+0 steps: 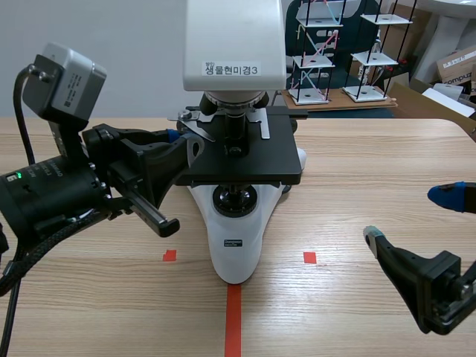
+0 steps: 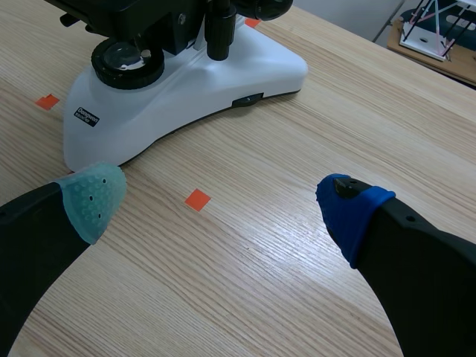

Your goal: Return to the home posture

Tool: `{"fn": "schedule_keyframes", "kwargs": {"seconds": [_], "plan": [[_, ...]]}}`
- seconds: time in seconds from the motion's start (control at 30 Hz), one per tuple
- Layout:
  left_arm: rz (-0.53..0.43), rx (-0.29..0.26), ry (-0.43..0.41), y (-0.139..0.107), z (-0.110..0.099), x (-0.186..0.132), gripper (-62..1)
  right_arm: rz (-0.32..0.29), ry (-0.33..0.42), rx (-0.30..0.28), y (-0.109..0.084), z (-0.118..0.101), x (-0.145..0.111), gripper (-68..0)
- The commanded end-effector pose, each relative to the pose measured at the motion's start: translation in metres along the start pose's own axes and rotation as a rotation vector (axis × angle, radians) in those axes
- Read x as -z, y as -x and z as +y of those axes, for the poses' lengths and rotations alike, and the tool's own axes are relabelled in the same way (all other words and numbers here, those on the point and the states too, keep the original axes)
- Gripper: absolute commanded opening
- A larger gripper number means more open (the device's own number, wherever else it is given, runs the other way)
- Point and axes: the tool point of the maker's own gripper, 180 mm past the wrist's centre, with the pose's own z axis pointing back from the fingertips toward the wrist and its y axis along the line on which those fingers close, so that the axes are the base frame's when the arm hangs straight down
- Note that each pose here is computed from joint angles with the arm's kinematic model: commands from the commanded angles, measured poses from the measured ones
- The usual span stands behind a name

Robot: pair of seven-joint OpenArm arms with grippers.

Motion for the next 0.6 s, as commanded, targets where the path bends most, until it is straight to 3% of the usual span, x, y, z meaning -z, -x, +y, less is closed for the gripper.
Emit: {"fn": "schedule_keyframes", "kwargs": {"seconds": [0.0,0.17,0.2,0.37,0.57], "plan": [[-0.016,0.015,0.001,-0.005,0.0,-0.001,-59.4,-0.033,0.011,-0.012,-0.01,-0.006,0.001,-11.3],[0.024,0.014,-0.014,0.007,0.004,-0.016,-58.7,-0.033,0.011,-0.012,-0.01,-0.006,0.001,-11.3],[0.034,0.019,-0.022,0.01,0.006,-0.02,-56.2,-0.033,0.011,-0.012,-0.01,-0.006,0.001,-11.3],[0.079,0.017,-0.068,0.021,0.019,-0.045,-31.2,-0.033,0.011,-0.012,-0.01,-0.006,0.001,-11.3],[0.01,-0.021,-0.136,0.019,0.024,-0.08,-11.9,-0.033,0.011,-0.012,-0.01,-0.006,0.001,-11.3]]}}
